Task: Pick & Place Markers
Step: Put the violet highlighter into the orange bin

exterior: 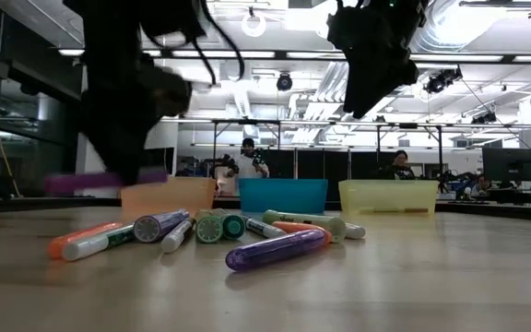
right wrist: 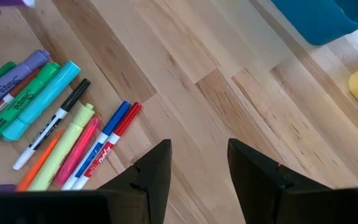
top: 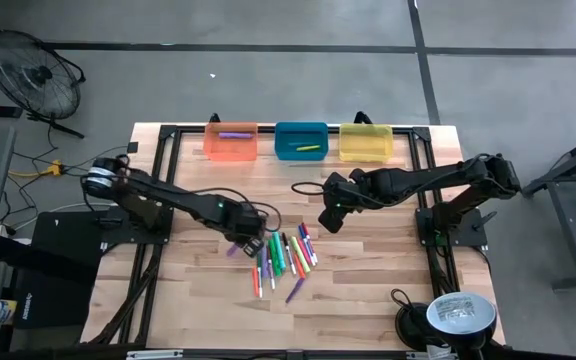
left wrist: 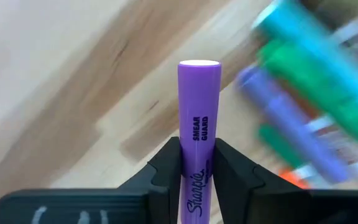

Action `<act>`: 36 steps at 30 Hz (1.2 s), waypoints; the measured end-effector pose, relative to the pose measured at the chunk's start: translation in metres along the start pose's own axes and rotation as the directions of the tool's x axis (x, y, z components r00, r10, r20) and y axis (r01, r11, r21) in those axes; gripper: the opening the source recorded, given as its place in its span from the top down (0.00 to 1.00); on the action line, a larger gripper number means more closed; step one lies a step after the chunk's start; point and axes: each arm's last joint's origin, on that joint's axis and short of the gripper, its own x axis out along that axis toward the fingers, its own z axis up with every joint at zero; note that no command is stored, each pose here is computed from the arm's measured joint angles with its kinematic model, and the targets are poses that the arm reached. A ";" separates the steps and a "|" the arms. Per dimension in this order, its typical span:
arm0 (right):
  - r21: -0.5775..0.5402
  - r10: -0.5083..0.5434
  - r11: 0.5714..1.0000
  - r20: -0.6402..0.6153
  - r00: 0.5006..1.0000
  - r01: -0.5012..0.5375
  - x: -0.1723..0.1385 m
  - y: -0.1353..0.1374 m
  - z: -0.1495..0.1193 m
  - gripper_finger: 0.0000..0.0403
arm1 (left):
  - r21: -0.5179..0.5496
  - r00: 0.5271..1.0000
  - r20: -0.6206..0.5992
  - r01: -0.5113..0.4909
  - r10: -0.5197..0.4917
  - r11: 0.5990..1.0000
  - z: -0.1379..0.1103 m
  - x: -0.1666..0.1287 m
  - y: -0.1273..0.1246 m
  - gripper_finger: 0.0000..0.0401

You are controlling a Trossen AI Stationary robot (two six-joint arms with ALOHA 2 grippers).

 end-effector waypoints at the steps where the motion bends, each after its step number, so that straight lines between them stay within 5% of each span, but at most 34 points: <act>1: 0.000 -0.002 1.000 -0.003 1.000 0.002 0.000 0.000 0.000 0.64 | 0.000 0.999 0.029 0.015 -0.015 1.000 0.001 -0.007 0.000 0.83; 7: -0.005 -0.017 1.000 -0.006 1.000 0.016 0.000 0.000 -0.002 0.64 | 0.059 0.979 0.199 0.041 -0.052 0.997 0.001 -0.052 0.014 0.83; 12: -0.015 -0.044 0.999 0.019 0.999 0.044 -0.001 0.001 -0.003 0.64 | 0.137 0.914 0.371 0.121 -0.164 0.983 0.003 -0.089 0.022 0.83; 16: -0.016 -0.041 0.999 0.028 0.999 0.042 -0.002 0.003 -0.003 0.64 | 0.262 0.826 0.478 0.191 -0.299 0.946 0.005 -0.116 0.024 0.83; 18: -0.015 -0.039 0.999 0.029 0.999 0.039 -0.002 0.003 -0.003 0.64 | 0.319 0.734 0.550 0.257 -0.400 0.912 0.010 -0.134 0.020 0.83; 23: -0.012 -0.044 0.999 0.041 0.998 0.044 -0.002 0.003 -0.002 0.64 | 0.398 0.593 0.648 0.271 -0.478 0.876 0.011 -0.160 0.024 0.83; 36: -0.033 -0.038 0.999 0.055 0.998 0.040 -0.002 0.004 -0.001 0.64 | 0.364 0.528 0.733 0.229 -0.429 0.903 0.008 -0.177 0.037 0.83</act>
